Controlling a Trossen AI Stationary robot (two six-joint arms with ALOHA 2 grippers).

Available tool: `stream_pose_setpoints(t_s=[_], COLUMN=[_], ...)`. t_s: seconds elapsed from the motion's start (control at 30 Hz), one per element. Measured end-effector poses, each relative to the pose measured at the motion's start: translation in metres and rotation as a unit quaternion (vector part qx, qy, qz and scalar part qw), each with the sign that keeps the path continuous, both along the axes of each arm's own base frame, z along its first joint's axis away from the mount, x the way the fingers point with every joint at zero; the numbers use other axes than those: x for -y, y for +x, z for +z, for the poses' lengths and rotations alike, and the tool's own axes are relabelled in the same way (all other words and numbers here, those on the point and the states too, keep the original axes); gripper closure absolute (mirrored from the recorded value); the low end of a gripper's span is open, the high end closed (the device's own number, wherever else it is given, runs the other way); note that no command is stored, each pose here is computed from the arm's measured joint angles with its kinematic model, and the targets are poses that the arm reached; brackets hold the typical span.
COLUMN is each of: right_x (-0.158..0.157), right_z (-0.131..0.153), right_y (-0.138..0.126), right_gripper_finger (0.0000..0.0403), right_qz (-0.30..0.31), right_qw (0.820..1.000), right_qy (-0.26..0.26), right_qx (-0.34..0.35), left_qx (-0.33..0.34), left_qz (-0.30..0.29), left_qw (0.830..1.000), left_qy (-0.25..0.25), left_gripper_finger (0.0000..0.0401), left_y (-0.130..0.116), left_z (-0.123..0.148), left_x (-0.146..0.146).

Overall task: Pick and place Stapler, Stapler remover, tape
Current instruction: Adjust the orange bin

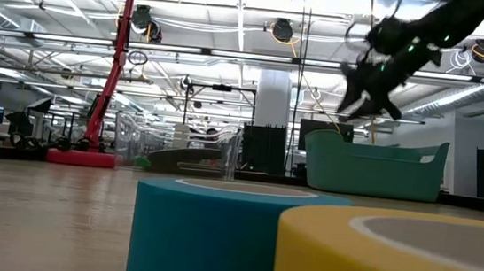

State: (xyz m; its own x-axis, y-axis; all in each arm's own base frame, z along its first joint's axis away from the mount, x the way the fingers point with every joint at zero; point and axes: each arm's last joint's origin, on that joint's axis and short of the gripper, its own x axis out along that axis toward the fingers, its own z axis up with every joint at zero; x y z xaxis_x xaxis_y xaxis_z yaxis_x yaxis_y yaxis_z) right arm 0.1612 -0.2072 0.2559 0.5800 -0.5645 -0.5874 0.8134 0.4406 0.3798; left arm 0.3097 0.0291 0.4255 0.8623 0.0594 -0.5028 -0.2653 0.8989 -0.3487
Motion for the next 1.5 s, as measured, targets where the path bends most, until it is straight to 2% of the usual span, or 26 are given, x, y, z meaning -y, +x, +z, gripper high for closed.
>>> stream_pose_setpoints(t_s=[0.1,0.2,0.4,0.6,0.77,1.0,1.13,1.27,1.37,1.5], right_x=[-0.015,-0.033,-0.077,-0.123,-0.155,-0.194,-0.212,-0.228,-0.239,-0.252], right_z=[0.028,0.052,0.080,0.099,0.108,0.113,0.113,0.112,0.112,0.111], right_y=[-0.003,-0.004,-0.005,-0.006,-0.008,-0.008,-0.007,-0.007,-0.009,-0.012], right_gripper_finger=[0.0265,0.0265,0.0266,0.0269,0.0271,0.0271,0.0271,0.0271,0.0271,0.0271], right_qz=[0.041,0.112,0.221,0.284,0.334,0.415,0.462,0.502,0.532,0.558], right_qw=[0.994,0.975,0.933,0.904,0.881,0.840,0.814,0.790,0.772,0.757], right_qy=[-0.012,-0.002,0.044,0.045,0.043,0.069,0.095,0.121,0.121,0.121], right_qx=[0.103,0.192,0.281,0.316,0.334,0.343,0.339,0.330,0.325,0.317], left_qx=[0.005,0.000,-0.025,-0.103,-0.121,-0.112,-0.121,-0.171,-0.227,-0.277], left_qz=[-0.004,-0.018,-0.055,-0.075,-0.059,0.016,0.067,0.108,0.126,0.145], left_qw=[1.000,1.000,0.998,0.992,0.991,0.993,0.988,0.974,0.960,0.943], left_qy=[0.001,0.007,0.012,0.006,-0.003,-0.033,-0.069,-0.098,-0.106,-0.116], left_gripper_finger=[0.0215,0.0215,0.0215,0.0215,0.0215,0.0215,0.0215,0.0215,0.0215,0.0215], left_y=[-0.003,-0.013,-0.023,-0.033,-0.035,-0.037,-0.035,-0.024,-0.016,0.002], left_z=[0.003,0.008,0.007,-0.004,-0.009,-0.010,-0.017,-0.039,-0.062,-0.096], left_x=[0.003,0.010,0.029,0.051,0.068,0.089,0.100,0.120,0.138,0.164])
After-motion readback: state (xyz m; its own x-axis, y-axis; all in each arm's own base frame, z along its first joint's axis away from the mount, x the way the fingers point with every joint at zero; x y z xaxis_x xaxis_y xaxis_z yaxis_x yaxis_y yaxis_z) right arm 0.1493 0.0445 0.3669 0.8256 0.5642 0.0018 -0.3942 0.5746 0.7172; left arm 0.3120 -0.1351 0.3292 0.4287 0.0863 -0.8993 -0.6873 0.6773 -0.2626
